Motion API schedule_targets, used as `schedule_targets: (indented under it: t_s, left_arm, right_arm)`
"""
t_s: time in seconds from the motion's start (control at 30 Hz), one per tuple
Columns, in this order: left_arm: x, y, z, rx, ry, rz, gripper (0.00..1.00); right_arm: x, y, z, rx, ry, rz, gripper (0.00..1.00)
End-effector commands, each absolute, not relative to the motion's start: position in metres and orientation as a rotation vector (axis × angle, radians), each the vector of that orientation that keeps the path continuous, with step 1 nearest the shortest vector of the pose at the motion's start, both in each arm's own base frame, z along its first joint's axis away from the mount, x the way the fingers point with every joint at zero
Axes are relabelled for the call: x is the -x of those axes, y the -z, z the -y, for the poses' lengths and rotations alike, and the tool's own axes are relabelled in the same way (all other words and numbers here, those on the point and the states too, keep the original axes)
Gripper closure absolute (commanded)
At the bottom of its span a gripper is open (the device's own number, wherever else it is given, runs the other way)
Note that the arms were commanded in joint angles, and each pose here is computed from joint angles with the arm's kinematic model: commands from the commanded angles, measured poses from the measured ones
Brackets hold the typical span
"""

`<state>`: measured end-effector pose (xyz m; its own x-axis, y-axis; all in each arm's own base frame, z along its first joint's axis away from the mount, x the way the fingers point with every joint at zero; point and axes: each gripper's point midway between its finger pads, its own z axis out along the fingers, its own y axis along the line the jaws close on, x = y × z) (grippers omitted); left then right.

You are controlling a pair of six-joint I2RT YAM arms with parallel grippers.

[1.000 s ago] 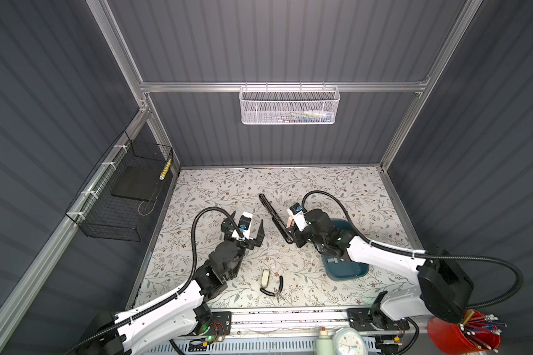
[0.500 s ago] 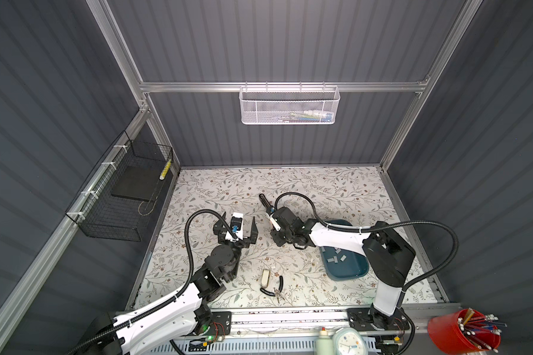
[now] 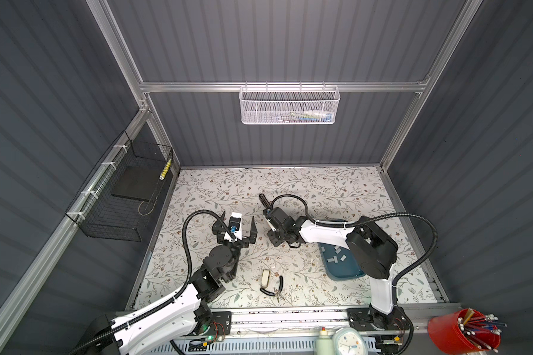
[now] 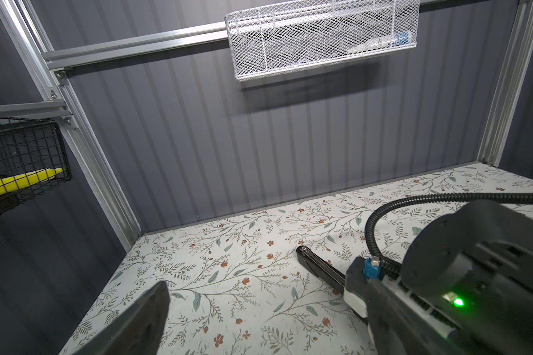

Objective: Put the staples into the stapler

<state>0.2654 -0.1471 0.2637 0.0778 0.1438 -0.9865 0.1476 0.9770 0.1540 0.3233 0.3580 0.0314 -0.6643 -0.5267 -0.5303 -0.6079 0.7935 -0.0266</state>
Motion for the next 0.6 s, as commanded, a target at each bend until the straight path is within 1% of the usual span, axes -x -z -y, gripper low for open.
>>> schedule_targets:
  t_s: [0.0,0.27,0.37,0.43,0.57]
  left_arm:
    - [-0.264,-0.282,0.144,-0.189,0.043,-1.46,0.01]
    - [-0.263,-0.283,0.144,-0.19,0.048,-1.458,0.01]
    - [-0.263,-0.282,0.144,-0.191,0.045,-1.459,0.01]
    - [-0.263,-0.282,0.144,-0.191,0.048,-1.457,0.01]
    - [-0.263,-0.281,0.145,-0.192,0.046,-1.459,0.01]
  right_arm:
    - [-0.331,-0.028,-0.346,0.791,-0.129,-2.487,0.84]
    - [-0.337,-0.022,-0.324,0.737,-0.096,-2.515,0.84]
    - [-0.337,-0.023,-0.323,0.735,-0.1,-2.511,0.82]
    - [-0.336,-0.024,-0.325,0.744,-0.123,-2.511,0.78]
    - [-0.329,-0.024,-0.333,0.792,-0.173,-2.503,0.64]
